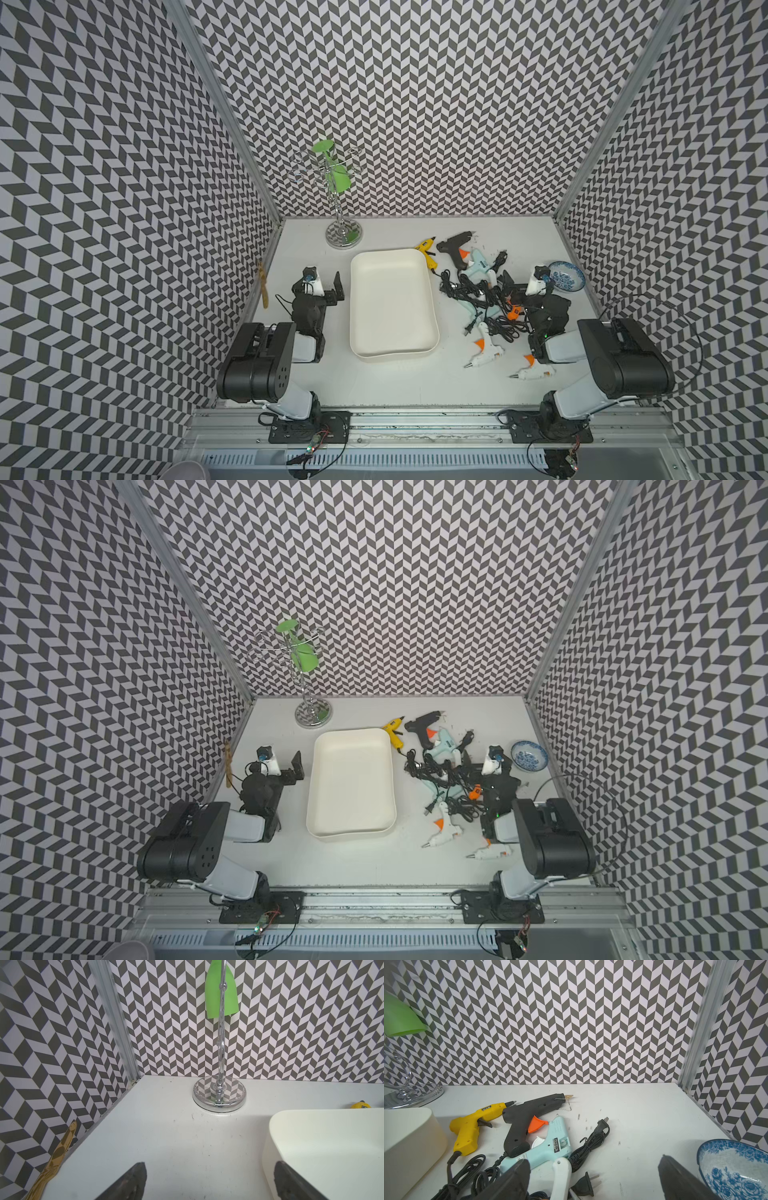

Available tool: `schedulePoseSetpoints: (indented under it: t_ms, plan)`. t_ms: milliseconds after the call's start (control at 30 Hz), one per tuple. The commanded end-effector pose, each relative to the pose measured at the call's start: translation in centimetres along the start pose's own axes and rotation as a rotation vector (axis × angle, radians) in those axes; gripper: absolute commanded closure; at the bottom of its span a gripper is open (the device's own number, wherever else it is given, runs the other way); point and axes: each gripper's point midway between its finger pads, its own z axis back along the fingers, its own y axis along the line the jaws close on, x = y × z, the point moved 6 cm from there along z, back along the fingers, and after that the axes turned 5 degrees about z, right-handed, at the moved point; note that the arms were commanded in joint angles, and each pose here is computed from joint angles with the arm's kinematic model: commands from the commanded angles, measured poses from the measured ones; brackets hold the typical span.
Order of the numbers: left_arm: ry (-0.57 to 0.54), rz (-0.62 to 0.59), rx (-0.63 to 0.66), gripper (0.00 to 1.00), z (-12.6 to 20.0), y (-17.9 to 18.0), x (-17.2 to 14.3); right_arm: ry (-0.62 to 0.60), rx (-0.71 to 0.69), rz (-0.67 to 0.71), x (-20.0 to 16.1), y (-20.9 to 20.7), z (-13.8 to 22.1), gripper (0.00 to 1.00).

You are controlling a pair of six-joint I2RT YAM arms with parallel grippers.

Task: Put the hot melt glue gun into the storage box
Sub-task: Pick up the hot melt adhesive gun from the center of the board.

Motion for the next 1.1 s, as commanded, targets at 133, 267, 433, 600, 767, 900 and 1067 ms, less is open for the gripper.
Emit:
schedulePoseSetpoints:
  t_ms: [133, 267, 433, 600, 767, 900, 1067]
  plan:
    - [-0.027, -0.011, -0.001, 0.0, 0.0, -0.1, 0.6, -0.045, -0.002, 0.004, 0.9, 0.0, 0.1, 0.01]
    - [-0.026, -0.011, 0.0, 0.01, 0.0, -0.1, 0.5, -0.046, -0.006, 0.002, 0.9, -0.1, 0.1, 0.01]
    - [-0.026, -0.011, -0.001, 0.01, 0.0, -0.1, 0.5, -0.046, -0.007, 0.001, 0.9, -0.1, 0.1, 0.01]
    - [-0.026, -0.013, 0.001, 0.0, 0.0, -0.1, 0.5, -0.043, -0.004, 0.0, 0.8, -0.1, 0.0, 0.01]
    - [-0.025, -0.012, 0.003, 0.0, 0.0, -0.1, 0.5, -0.044, -0.005, 0.001, 0.9, -0.1, 0.1, 0.01]
    - [-0.026, -0.012, 0.0, 0.0, 0.0, -0.1, 0.6, -0.051, -0.018, -0.005, 1.9, -0.3, 0.1, 0.01]
    - [0.001, -0.055, -0.021, 0.01, -0.4, -1.3, 2.0, 0.1, -0.03, -0.041, 3.6, -0.6, -2.8, 0.01]
